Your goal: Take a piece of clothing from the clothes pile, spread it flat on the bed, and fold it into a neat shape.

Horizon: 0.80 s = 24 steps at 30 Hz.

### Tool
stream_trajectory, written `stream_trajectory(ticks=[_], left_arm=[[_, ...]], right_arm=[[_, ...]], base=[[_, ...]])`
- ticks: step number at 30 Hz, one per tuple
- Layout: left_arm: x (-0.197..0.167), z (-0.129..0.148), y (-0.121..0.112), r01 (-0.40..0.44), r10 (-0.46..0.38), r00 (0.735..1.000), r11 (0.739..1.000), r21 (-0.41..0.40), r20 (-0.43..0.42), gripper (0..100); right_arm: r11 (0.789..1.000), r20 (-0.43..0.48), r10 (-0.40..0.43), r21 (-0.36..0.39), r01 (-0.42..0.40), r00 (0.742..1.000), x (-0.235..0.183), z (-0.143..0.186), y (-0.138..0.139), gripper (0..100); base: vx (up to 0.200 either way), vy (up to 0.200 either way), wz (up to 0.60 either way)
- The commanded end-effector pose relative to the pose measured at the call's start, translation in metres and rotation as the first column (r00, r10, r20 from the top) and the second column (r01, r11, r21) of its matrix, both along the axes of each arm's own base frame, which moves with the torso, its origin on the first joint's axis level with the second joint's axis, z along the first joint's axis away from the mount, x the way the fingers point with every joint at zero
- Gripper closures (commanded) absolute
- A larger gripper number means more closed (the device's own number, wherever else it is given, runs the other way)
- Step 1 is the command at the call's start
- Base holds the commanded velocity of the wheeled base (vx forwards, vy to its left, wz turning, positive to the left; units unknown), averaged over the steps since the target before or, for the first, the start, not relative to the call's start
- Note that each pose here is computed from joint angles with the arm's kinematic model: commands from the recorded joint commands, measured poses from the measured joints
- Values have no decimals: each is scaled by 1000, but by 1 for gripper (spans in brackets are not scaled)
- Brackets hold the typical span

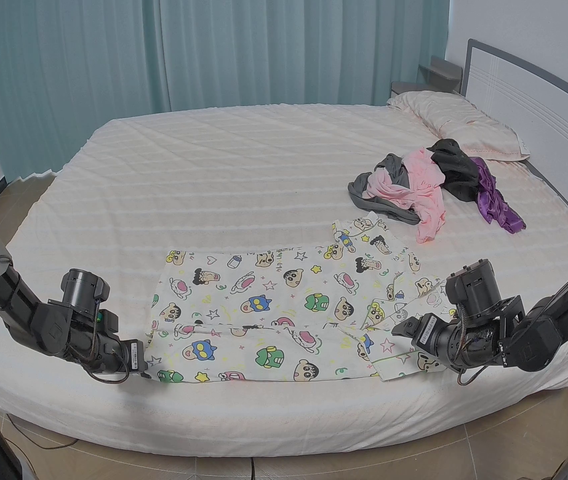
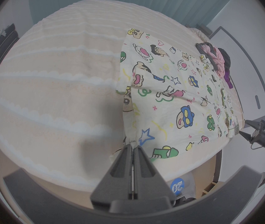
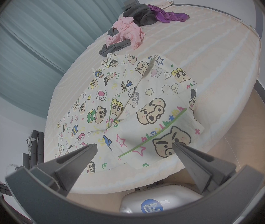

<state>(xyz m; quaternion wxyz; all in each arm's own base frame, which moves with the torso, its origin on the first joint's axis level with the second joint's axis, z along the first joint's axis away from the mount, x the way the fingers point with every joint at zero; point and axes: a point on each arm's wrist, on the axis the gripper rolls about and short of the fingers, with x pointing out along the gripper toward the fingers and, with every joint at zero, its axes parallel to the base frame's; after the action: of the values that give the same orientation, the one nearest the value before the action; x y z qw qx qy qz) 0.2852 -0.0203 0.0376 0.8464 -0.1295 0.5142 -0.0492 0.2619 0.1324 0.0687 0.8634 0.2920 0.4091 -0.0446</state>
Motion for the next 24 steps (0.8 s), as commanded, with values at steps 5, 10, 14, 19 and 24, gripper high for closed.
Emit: stream_trajectory(ticks=[5,10,14,19,24], left_arm=[[-13,11,1,-13,13,1000,999,36,6,100],[-20,8,-1,-6,7,1000,999,40,-14,100],[-25,6,-2,3,-1,1000,999,43,-29,0],[-24,8,-2,-5,5,1000,999,52,-14,0],[-21,22,-2,-19,17,999,998,54,50,0]], right_arm=[[1000,-4,-3,-7,3,1000,-1,-1,-3,0],[1000,-5,-8,-9,8,1000,-1,-1,-5,0],[1000,-6,-8,-12,7,1000,0,-1,-6,0],[1000,11,-4,-17,4,1000,-3,4,-9,0],[999,39,13,-42,-11,999,-8,12,-18,0]], base=[[0,0,0],[0,0,0],[0,0,0],[0,0,0],[0,0,0]])
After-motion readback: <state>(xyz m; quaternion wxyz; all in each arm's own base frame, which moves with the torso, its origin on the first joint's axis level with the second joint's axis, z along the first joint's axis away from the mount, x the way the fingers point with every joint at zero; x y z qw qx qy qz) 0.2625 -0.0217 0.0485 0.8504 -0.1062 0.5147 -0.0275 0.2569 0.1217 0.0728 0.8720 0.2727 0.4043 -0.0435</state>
